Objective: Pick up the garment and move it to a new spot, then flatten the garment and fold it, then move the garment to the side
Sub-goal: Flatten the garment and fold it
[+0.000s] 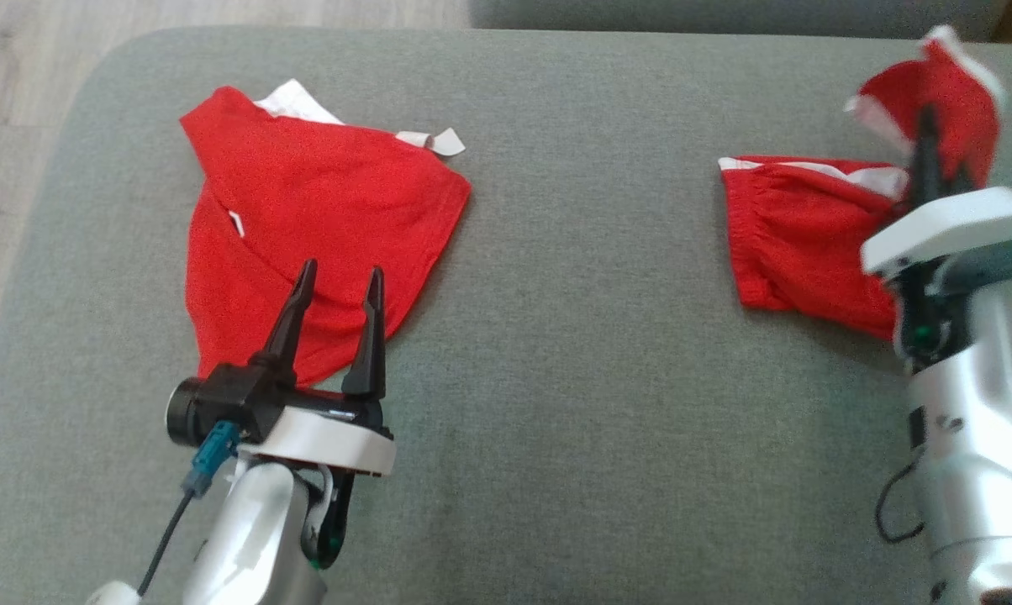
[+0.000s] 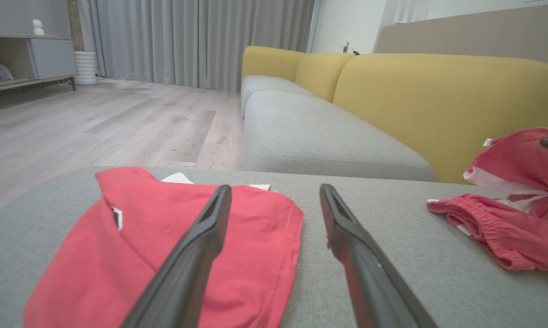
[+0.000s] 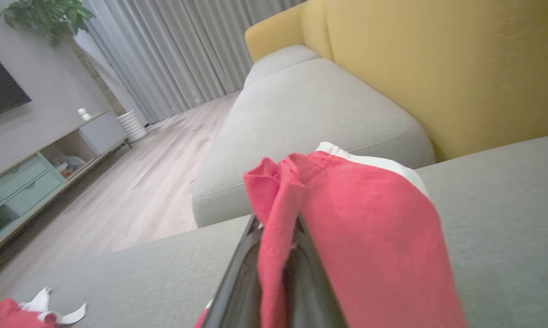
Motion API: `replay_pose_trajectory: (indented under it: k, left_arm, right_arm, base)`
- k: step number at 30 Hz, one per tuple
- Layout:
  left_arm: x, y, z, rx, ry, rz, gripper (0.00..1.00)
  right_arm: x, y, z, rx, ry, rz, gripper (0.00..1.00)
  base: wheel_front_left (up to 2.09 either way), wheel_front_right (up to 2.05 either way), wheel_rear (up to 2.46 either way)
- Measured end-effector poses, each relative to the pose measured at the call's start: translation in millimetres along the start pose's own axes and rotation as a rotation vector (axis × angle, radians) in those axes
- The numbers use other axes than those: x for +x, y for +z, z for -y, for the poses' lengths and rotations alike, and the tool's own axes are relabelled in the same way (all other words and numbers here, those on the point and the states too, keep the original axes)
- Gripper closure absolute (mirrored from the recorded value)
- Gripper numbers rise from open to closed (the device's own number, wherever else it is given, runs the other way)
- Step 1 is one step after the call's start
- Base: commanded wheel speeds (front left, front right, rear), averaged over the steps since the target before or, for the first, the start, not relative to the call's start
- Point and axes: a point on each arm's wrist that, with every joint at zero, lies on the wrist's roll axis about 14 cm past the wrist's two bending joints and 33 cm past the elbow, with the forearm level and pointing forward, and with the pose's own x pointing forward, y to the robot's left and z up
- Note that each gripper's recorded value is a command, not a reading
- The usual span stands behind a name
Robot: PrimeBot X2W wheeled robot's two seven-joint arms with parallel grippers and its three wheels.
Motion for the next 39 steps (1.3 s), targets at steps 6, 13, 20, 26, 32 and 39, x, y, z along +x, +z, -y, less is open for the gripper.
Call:
replay_pose_trajectory:
  k: [6, 13, 20, 26, 32, 39]
  left_arm:
    - [-12, 0, -10, 0.003, 0.039, -0.004, 0.00]
    - [-19, 5, -16, 0.008, 0.060, 0.009, 0.00]
    - [-20, -2, -13, 0.003, 0.056, -0.012, 0.00]
    - [-15, -4, -5, 0.002, 0.030, -0.014, 0.00]
    - [-7, 0, 10, 0.001, -0.017, -0.001, 0.00]
    - [5, 9, 33, -0.005, -0.080, 0.028, 0.00]
  right_arm:
    - [-9, -31, -56, -0.027, 0.169, -0.083, 1.00]
    - [-26, -65, -85, -0.101, 0.304, -0.194, 1.00]
    - [-42, -103, -63, -0.251, 0.306, -0.332, 0.00]
    - [-44, -97, -47, -0.271, 0.277, -0.286, 0.00]
    - [-42, -49, -9, -0.266, 0.174, -0.097, 0.00]
    - [-63, 26, 36, -0.274, 0.012, 0.166, 0.00]
  base:
    - [0.00, 0.00, 0.00]
    - [0.00, 0.00, 0.00]
    - [0.00, 0.00, 0.00]
    - [0.00, 0.00, 0.00]
    - [0.00, 0.00, 0.00]
    - [0.00, 0.00, 0.00]
